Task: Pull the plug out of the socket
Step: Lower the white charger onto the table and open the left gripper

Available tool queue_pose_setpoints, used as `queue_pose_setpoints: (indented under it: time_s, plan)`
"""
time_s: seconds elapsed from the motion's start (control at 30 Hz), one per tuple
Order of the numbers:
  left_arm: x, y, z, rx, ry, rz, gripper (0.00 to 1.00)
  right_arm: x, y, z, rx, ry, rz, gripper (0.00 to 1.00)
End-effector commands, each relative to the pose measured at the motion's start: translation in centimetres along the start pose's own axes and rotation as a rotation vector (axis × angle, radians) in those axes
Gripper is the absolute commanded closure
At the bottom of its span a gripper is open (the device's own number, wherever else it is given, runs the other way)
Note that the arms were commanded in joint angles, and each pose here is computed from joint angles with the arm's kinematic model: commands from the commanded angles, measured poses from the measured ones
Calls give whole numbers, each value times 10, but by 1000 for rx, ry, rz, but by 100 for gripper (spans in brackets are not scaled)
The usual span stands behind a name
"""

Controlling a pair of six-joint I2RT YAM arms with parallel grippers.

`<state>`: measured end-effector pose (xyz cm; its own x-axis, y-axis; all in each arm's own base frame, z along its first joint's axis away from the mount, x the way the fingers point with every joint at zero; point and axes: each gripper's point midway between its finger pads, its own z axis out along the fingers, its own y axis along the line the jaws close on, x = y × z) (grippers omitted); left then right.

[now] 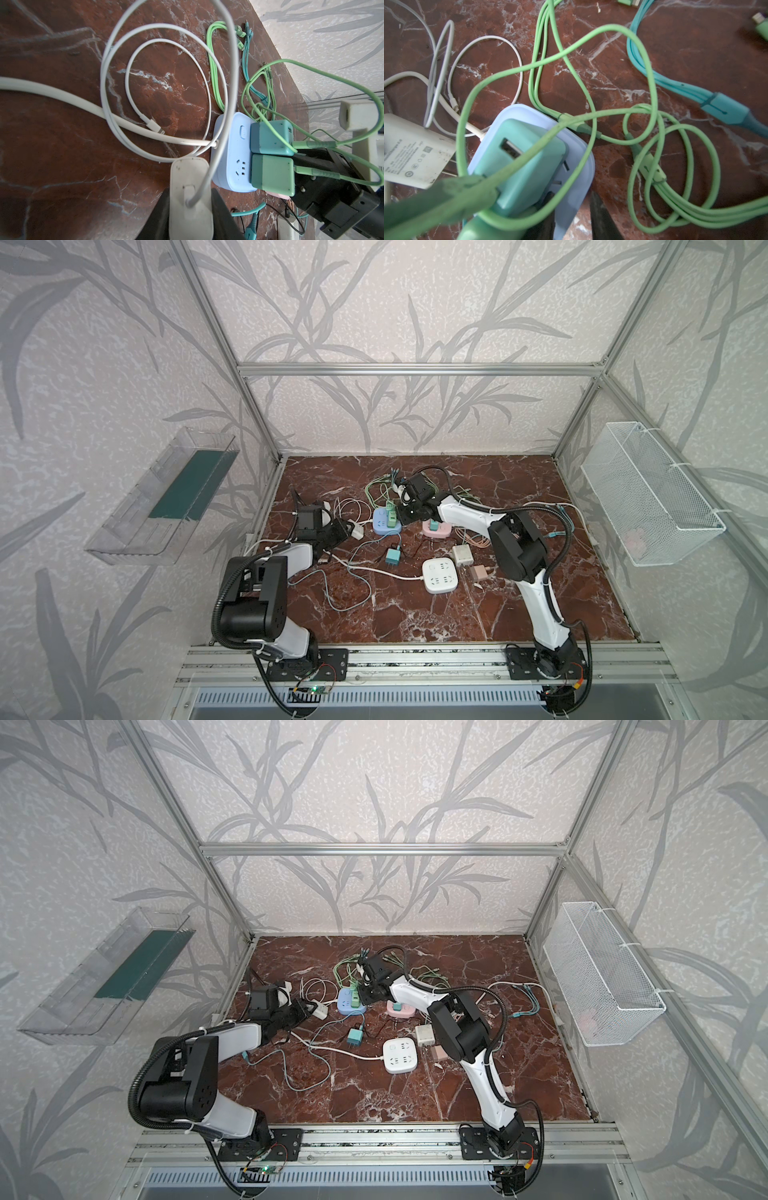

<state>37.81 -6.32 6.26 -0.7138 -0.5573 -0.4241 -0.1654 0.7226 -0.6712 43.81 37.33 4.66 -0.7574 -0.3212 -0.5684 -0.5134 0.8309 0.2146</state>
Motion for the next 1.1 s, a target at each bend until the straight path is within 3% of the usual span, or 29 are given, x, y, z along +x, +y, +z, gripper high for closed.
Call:
queue_pose_setpoints:
  time_s: [0.0,0.67,1.07]
  plan:
    - [9,9,3,-6,21,-29,67,66,-22,11,72,217,-1,70]
    - [9,29,-12,-156,40,-18,44,60,-20,4,71,202,0,68]
    - [3,33,-29,-238,13,-4,36,50,-13,-4,43,176,6,65]
